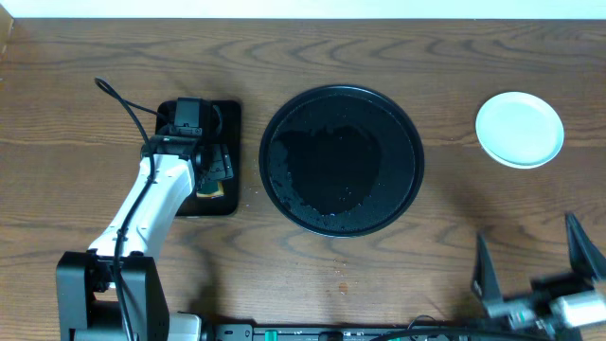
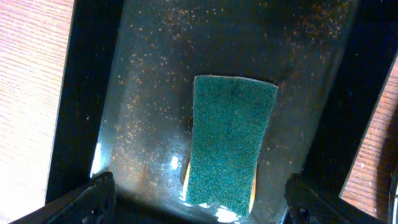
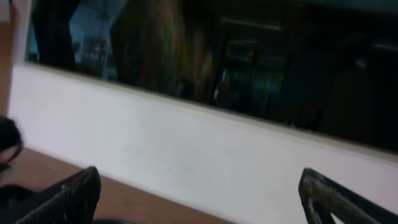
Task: Clean dirty plates on tray and stack at the side
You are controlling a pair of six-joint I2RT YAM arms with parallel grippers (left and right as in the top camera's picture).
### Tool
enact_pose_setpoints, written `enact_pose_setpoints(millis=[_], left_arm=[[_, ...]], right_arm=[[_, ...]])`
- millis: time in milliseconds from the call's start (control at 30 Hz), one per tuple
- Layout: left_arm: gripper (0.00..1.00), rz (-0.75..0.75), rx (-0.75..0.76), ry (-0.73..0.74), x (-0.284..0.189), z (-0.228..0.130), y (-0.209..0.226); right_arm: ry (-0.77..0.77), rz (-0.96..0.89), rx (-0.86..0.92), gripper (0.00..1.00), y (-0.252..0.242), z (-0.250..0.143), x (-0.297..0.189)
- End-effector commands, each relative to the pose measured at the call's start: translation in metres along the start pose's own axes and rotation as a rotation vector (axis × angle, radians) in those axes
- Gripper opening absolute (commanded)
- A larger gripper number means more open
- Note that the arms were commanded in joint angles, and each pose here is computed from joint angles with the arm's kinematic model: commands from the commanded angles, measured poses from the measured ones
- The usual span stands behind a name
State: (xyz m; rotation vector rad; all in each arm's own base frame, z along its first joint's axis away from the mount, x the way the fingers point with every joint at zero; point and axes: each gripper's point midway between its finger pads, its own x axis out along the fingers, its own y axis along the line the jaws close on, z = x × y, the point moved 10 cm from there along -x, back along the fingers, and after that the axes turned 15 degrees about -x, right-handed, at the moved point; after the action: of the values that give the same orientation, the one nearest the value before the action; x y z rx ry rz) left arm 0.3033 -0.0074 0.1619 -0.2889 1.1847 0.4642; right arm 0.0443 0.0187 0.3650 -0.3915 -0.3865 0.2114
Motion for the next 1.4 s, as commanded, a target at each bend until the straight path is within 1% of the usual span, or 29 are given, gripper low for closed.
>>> enact_pose_setpoints(millis=[0, 167, 200, 233, 333, 467, 600, 767, 800, 1367], left_arm=[[0.87, 0.015, 0.005, -0.001, 0.002, 0.0, 0.002], [0.87, 0.015, 0.005, -0.001, 0.002, 0.0, 0.002], [0.87, 0.015, 0.005, -0.001, 0.002, 0.0, 0.002], [0.87, 0.015, 0.005, -0.001, 0.002, 0.0, 0.002], [0.87, 0.015, 0.005, -0.001, 0.002, 0.0, 0.002], [0.87, 0.015, 0.005, -0.001, 0.002, 0.0, 0.002], [0.87, 0.015, 0.005, -0.001, 0.002, 0.0, 0.002], [0.87, 0.015, 0.005, -0.001, 0.002, 0.0, 0.002], [0.87, 0.015, 0.005, -0.001, 0.002, 0.0, 0.002], [0.87, 0.015, 0.005, -0.001, 0.002, 0.0, 0.002]], right_arm=[[-0.01, -0.029, 0.003, 0.99, 0.008, -0.043, 0.024], [-0.106, -0.074, -0.003, 0.99, 0.019, -0.083, 0.036], [-0.097, -0.118, 0.045, 0.99, 0.023, -0.103, 0.037], [-0.085, -0.137, 0.07, 0.99, 0.024, -0.112, 0.037], [-0.007, -0.175, 0.156, 0.99, 0.032, -0.145, 0.037], [0.094, -0.142, 0.171, 0.99, 0.042, -0.168, 0.037], [0.202, -0.102, 0.121, 0.99, 0.048, -0.183, 0.035], [0.415, -0.022, 0.113, 0.99, 0.061, -0.212, 0.026], [0.437, -0.017, 0.119, 0.99, 0.062, -0.214, 0.025], [0.436, -0.019, 0.118, 0.99, 0.062, -0.214, 0.025]])
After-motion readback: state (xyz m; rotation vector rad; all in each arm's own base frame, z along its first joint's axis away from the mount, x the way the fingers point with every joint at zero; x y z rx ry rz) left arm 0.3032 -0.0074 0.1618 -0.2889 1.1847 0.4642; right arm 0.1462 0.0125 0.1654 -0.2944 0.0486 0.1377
